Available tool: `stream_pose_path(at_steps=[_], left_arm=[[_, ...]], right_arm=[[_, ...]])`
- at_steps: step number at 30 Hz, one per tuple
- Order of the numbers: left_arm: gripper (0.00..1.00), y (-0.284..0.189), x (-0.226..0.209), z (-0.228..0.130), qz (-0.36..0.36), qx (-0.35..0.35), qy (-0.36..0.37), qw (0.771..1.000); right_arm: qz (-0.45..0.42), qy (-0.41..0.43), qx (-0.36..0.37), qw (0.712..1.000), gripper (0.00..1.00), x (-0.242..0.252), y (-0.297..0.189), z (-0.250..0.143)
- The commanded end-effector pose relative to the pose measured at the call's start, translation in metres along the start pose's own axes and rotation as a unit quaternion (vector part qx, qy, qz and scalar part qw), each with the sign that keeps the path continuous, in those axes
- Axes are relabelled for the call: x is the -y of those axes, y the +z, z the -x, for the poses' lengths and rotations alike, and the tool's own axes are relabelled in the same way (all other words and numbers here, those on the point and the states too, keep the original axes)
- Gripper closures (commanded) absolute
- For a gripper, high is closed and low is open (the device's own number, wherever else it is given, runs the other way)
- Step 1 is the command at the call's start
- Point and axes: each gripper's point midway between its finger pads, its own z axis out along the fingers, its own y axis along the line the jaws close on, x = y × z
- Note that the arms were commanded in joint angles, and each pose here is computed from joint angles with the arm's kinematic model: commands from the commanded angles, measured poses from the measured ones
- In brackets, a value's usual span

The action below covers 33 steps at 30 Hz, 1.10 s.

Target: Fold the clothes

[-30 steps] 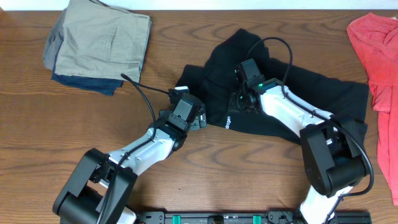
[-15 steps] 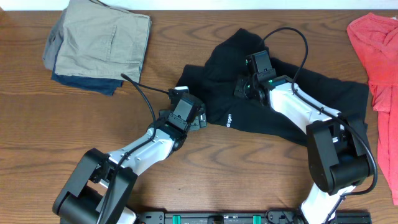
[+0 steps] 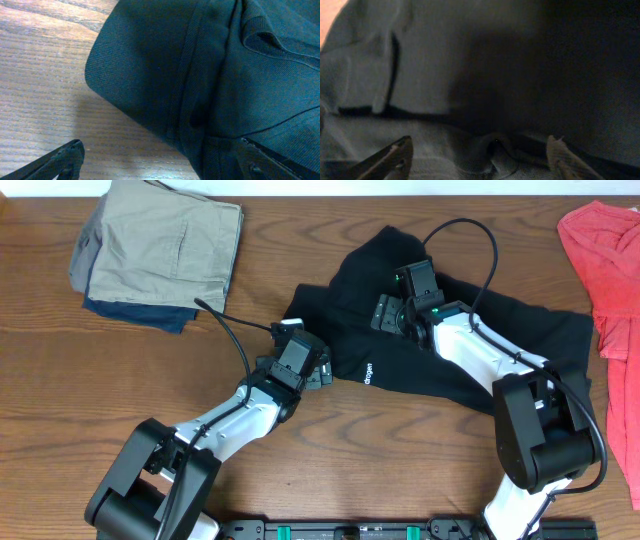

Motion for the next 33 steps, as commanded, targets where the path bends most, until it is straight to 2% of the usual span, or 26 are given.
stream_pose_path(at_steps=[1,5,9,12,17,25,28,33], left_arm=[[0.02,-0.005,0.000,0.010,0.001,0.014,-0.011,1.000],[0.02,-0.005,0.000,0.010,0.002,0.014,-0.011,1.000],[0.02,-0.005,0.000,0.010,0.001,0.015,-0.011,1.000],[0.02,-0.005,0.000,0.010,0.001,0.015,-0.011,1.000],[0.02,-0.005,0.000,0.010,0.001,0.015,-0.011,1.000],[0.02,-0.005,0.000,0.010,0.000,0.016,-0.011,1.000],[0.02,-0.005,0.000,0.010,0.000,0.016,-0.011,1.000],[0.02,-0.005,0.000,0.010,0.000,0.016,-0.011,1.000]], right_arm=[[0.007,-0.017,-0.005,1.000,0.12,-0.005,-0.005,0.002],[0.042,-0.018,-0.003,0.999,0.12,-0.024,-0.024,0.014],[0.082,-0.021,-0.008,0.996,0.19,-0.044,-0.046,0.020],[0.087,-0.023,-0.037,0.995,0.24,-0.049,-0.048,0.006],[0.046,-0.002,-0.084,0.995,0.33,-0.036,-0.035,-0.025],[0.013,0.023,-0.135,0.991,0.60,-0.027,-0.003,-0.062],[0.003,0.026,-0.145,0.989,0.68,-0.022,0.007,-0.069],[-0.014,0.018,-0.121,0.992,0.70,-0.016,0.017,-0.062]])
